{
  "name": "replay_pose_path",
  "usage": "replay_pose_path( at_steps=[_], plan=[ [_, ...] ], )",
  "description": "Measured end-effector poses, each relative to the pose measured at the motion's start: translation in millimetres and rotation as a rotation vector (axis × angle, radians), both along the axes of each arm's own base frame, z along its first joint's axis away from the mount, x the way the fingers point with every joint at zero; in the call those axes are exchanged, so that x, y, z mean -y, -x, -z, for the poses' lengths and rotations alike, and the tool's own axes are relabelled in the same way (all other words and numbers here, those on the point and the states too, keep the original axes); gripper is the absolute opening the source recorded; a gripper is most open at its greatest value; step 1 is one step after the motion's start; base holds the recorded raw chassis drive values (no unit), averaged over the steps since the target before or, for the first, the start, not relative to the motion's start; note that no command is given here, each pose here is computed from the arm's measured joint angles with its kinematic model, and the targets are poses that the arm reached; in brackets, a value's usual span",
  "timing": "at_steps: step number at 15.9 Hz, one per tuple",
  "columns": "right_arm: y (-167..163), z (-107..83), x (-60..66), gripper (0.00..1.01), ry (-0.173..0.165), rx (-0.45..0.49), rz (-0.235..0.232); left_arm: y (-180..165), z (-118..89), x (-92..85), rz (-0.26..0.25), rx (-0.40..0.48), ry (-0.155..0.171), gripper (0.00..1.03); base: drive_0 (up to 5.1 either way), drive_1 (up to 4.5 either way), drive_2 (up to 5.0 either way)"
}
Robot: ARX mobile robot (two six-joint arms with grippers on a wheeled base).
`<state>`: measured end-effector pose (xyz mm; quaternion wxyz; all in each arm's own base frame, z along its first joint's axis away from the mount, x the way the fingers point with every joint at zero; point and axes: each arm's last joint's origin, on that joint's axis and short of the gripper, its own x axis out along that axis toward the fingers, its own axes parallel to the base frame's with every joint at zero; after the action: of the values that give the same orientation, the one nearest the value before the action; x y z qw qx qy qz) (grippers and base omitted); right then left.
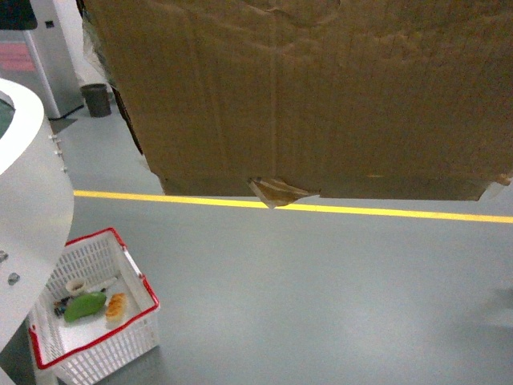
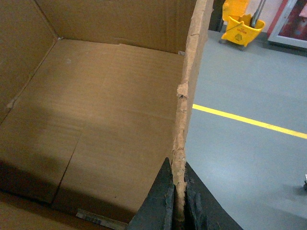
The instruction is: Sort boxes to right shelf from conveyor
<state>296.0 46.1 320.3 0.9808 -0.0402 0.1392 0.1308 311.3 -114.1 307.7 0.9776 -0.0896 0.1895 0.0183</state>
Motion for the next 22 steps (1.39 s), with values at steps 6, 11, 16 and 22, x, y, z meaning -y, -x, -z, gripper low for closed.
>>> replay_pose_path(
  at_steps=[6,11,16,22],
  plan=[
    [0.0,0.0,0.0,0.02,0.000,0.000,0.000,0.0,0.0,0.0,0.000,0.000,0.000,0.02,-1.3,-1.35,-1.3],
    [0.0,0.0,0.0,0.02,0.000,0.000,0.000,0.0,0.0,0.0,0.000,0.000,0.000,0.02,-1.2,-1.17,-1.2],
    [0.0,0.0,0.1,0.02,0.000,0.000,0.000,0.0,0.0,0.0,0.000,0.000,0.000,0.02,-1.2,-1.16,-1.2],
    [0.0,0.0,0.0,0.02,0.000,0.000,0.000,0.0,0.0,0.0,0.000,0.000,0.000,0.02,-1.2,-1.19,-1.2]
  ],
)
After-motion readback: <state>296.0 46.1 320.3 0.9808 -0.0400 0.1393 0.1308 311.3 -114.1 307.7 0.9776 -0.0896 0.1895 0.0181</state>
